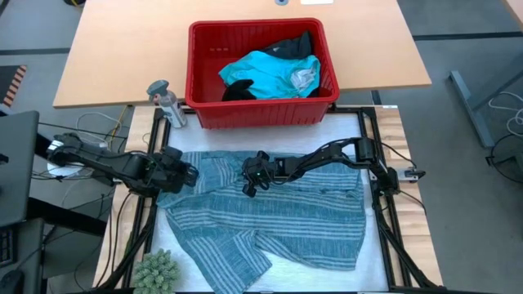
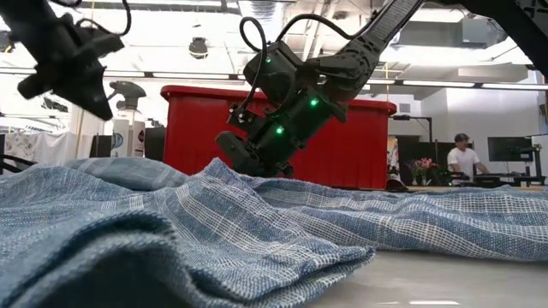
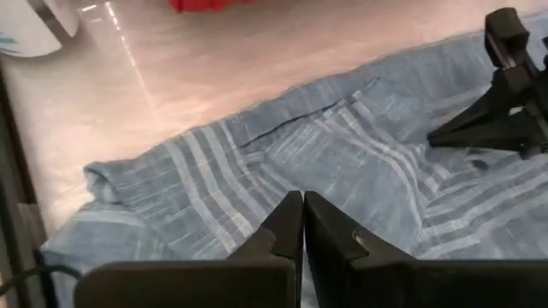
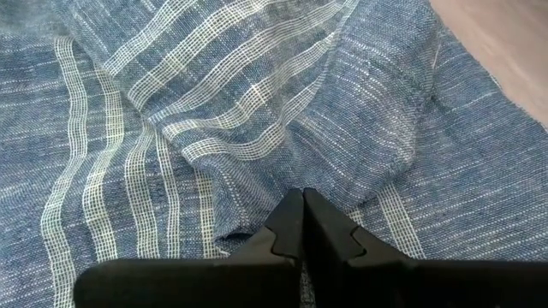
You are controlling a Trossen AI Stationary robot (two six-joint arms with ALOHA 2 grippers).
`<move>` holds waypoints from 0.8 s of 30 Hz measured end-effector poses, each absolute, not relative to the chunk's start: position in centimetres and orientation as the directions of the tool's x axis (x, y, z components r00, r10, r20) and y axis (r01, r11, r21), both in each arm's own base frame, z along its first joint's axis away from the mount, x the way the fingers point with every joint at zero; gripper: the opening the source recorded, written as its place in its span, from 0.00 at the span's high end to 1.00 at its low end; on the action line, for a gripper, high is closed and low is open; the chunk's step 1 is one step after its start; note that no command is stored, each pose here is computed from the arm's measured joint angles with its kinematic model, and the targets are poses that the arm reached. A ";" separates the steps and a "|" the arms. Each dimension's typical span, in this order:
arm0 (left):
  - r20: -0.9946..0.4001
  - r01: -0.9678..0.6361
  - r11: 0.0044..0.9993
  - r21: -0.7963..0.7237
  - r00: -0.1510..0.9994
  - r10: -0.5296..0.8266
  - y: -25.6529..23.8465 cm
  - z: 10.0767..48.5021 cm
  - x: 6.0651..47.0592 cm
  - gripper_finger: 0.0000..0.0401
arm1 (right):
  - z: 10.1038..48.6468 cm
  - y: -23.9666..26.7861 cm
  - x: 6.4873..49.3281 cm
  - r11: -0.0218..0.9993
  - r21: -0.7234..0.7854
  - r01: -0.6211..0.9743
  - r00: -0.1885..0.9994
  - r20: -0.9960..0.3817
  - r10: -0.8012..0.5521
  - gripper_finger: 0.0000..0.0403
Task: Fold Laundry from Bin
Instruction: Fold the patterned blue shirt
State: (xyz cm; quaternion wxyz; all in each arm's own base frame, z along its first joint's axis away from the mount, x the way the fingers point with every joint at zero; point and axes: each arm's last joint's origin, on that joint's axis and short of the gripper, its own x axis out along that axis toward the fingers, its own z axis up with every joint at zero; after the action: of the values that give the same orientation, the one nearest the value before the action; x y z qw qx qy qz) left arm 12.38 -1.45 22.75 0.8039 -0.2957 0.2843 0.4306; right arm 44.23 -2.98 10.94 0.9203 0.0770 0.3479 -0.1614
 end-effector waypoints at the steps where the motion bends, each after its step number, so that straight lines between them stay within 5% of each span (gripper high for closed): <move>1: -0.711 -0.860 0.457 -0.228 0.468 0.525 -1.4 22.2 12.4 0.98 | 10.9 -3.0 44.2 0.936 0.029 0.351 0.706 -0.665 -0.244 0.91; 8: -0.648 -0.742 0.668 -0.063 0.539 0.537 -0.9 20.2 13.7 0.81 | 10.9 -3.0 44.2 0.938 0.036 0.345 0.708 -0.666 -0.235 0.91; 17: -0.696 -0.694 0.719 -0.037 0.534 0.480 1.7 20.4 14.6 0.54 | 10.9 -3.0 44.2 0.941 0.048 0.334 0.712 -0.668 -0.219 0.91; 24: -0.735 -0.642 0.767 -0.011 0.525 0.429 4.2 20.1 15.0 0.49 | 10.9 -2.9 44.3 0.943 0.068 0.324 0.716 -0.670 -0.198 0.91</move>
State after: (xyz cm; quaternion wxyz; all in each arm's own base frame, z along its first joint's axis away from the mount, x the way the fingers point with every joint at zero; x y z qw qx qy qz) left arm 14.97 4.19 20.14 0.8617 -0.1416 0.3754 0.3107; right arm 44.25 -2.92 10.92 0.9217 0.0906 0.3495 -0.1417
